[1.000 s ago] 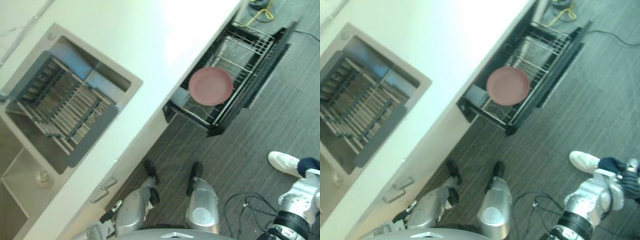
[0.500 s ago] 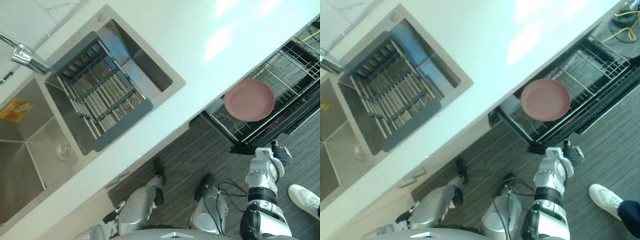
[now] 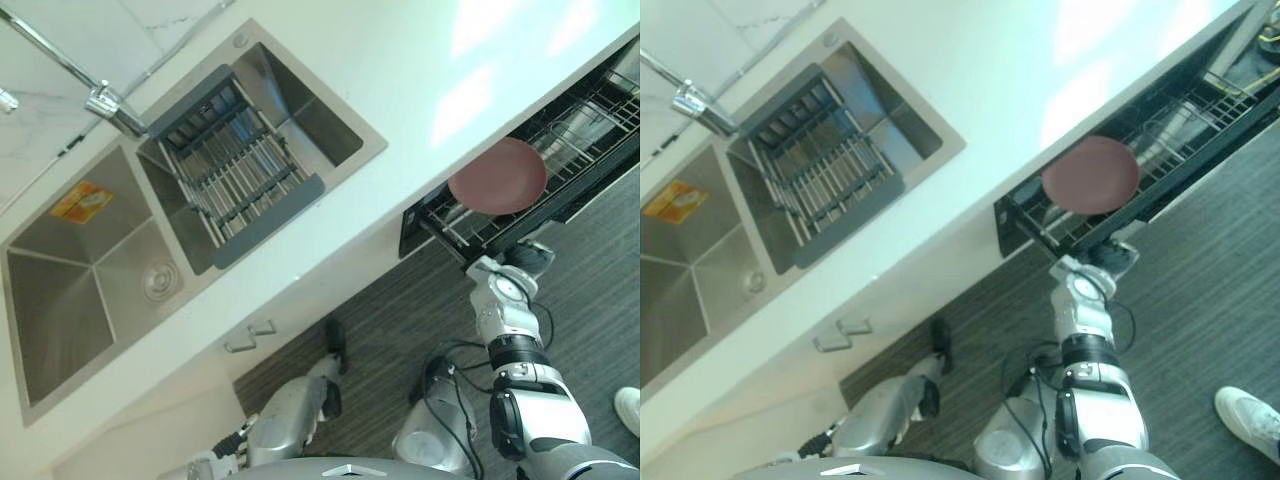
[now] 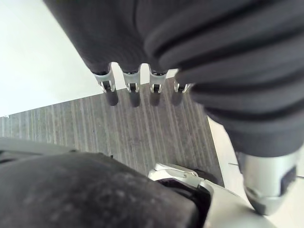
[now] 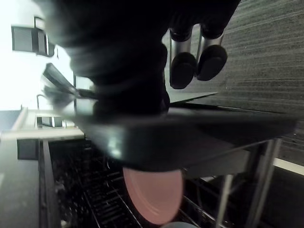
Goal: Walk over to the sink, pick up the cup, carry it to the dishwasher, place the cup inside the dishwasher, then close the dishwasher door
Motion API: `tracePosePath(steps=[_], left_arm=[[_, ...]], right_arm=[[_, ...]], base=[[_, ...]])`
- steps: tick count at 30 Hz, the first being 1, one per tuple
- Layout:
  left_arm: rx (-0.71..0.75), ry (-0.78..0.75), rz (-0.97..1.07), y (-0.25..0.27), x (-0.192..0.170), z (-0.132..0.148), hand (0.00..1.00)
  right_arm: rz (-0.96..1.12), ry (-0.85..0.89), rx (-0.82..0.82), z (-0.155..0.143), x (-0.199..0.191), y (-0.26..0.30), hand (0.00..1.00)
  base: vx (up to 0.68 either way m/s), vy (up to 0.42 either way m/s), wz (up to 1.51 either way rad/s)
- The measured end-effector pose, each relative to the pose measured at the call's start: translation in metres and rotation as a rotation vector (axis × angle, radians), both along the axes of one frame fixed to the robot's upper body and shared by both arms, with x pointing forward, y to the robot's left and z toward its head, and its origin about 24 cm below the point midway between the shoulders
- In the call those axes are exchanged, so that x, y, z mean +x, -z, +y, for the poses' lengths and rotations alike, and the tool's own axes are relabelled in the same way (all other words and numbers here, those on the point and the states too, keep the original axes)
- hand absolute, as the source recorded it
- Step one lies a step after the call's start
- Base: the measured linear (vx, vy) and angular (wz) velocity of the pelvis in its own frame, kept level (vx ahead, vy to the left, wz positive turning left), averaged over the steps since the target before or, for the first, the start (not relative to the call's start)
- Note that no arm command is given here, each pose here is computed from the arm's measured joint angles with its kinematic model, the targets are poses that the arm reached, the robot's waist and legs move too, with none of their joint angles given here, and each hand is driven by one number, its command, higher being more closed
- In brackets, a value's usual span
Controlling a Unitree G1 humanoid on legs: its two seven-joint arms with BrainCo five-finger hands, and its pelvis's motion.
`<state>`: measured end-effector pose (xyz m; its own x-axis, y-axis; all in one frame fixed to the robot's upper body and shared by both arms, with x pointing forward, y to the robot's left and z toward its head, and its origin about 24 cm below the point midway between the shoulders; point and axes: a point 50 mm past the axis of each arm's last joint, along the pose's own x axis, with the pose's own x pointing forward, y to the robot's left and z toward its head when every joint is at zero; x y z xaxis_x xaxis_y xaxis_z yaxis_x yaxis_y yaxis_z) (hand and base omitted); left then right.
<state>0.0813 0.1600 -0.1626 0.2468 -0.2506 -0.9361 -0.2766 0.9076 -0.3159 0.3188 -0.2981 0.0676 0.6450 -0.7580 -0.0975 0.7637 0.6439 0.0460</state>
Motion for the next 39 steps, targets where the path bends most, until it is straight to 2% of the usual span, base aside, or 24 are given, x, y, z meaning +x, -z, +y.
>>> tracePosePath(steps=[6,13,15,24,25,30,33,35,37,39], left_arm=[[-0.019,-0.004,-0.001,0.001,-0.005,-0.001,0.0],[-0.018,-0.009,0.003,0.002,-0.01,0.0,0.0],[-0.016,-0.011,0.014,0.003,-0.013,0.001,0.0],[-0.025,-0.036,0.015,0.003,-0.013,0.002,0.0],[-0.024,-0.04,0.01,0.003,-0.012,0.002,0.0],[-0.025,-0.079,-0.066,-0.001,0.005,0.007,0.0],[0.039,-0.088,-0.133,-0.003,0.01,0.023,0.0],[0.077,-0.095,-0.15,-0.005,0.013,0.03,0.0],[0.1,-0.146,-0.139,-0.006,0.012,0.037,0.0],[0.105,-0.19,-0.131,-0.006,0.01,0.04,0.0]], right_arm=[[0.01,-0.062,-0.098,0.0,0.014,-0.023,1.0],[-0.042,-0.095,-0.21,-0.009,0.04,-0.079,1.0],[-0.002,-0.05,-0.213,-0.021,0.038,-0.078,1.0],[-0.002,-0.043,-0.218,-0.026,0.039,-0.087,1.0],[-0.002,-0.055,-0.214,-0.024,0.04,-0.086,0.0],[0.004,-0.174,-0.217,-0.004,0.04,-0.067,0.0],[0.014,-0.221,-0.197,0.011,0.021,-0.027,0.0],[0.069,-0.267,-0.171,0.027,0.006,0.007,0.0],[0.178,-0.355,-0.108,0.065,-0.024,0.061,0.0],[0.242,-0.385,-0.074,0.083,-0.048,0.09,0.0]], base=[[-0.03,-0.105,0.33],[-0.04,-0.105,0.42],[-0.06,-0.111,0.3],[-0.07,-0.076,0.07],[-0.09,-0.054,-0.02],[-0.05,-0.064,-0.09],[0.05,-0.093,-0.09],[0.07,-0.079,-0.15],[0.05,-0.092,-0.41],[0.02,-0.075,-0.48]])
